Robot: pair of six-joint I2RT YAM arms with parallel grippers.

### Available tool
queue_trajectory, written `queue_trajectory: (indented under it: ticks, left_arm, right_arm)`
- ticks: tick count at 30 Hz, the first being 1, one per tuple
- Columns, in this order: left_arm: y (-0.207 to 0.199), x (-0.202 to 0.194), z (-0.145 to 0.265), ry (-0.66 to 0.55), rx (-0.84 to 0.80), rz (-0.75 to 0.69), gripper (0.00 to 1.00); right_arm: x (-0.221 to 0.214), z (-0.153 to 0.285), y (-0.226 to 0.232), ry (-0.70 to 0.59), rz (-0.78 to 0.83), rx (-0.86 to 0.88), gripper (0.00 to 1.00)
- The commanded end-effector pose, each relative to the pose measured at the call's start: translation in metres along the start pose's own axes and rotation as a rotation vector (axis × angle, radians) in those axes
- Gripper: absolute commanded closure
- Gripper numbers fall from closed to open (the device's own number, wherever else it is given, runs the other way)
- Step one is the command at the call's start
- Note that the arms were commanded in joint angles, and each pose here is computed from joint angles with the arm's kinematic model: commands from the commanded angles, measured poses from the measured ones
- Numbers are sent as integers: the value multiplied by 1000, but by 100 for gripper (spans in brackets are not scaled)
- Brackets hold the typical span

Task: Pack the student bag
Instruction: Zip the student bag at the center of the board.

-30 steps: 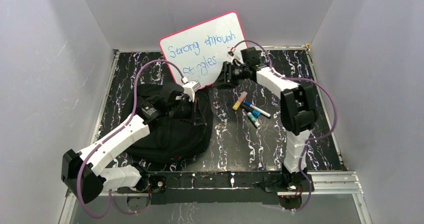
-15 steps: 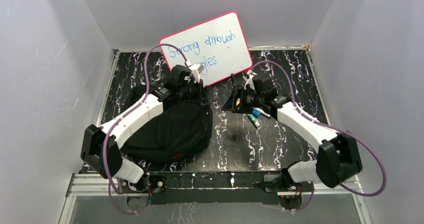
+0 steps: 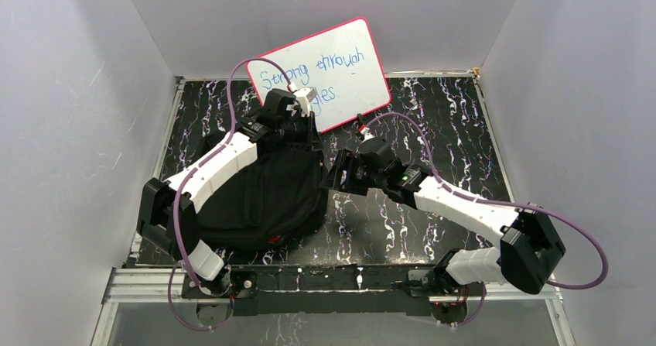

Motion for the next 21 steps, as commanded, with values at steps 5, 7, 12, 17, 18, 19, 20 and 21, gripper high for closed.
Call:
queue_trajectory:
  ticks: [5, 7, 12, 17, 18, 19, 20, 21]
  left_arm:
    - [-7, 22, 13, -87, -43, -48, 100]
    - [-7, 22, 14, -89, -44, -50, 100]
    - [-8, 22, 14, -89, -54, -55, 100]
    - [-9, 22, 12, -85, -69, -54, 100]
    - [-9, 22, 12, -86, -70, -55, 100]
    - [-9, 21, 12, -84, -73, -55, 100]
    - [-9, 21, 12, -84, -73, -54, 100]
    - [-9, 21, 12, -86, -73, -55, 100]
  right_arm:
    - [6, -15, -3, -107, -62, -70, 28]
    - [4, -13, -6, -124, -58, -91, 30]
    - [-2, -17, -11, -99, -53, -109, 30]
    - [-2, -27, 4, -65, -4, -72, 29]
    - [-2, -29, 8, -56, 7, -63, 29]
    - [-4, -33, 11, -44, 22, -58, 28]
    - [-5, -35, 13, -37, 31, -58, 28]
    - [-7, -38, 14, -25, 38, -61, 28]
Point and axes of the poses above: each gripper's point midway between its finger pads, its own z axis back along the fingers, its own y axis along the line the jaws close on, x = y × z, the point moved 7 cm from there along z, back along the fingers, and after that the axes turned 8 degrees about -z, right-handed, at the moved point
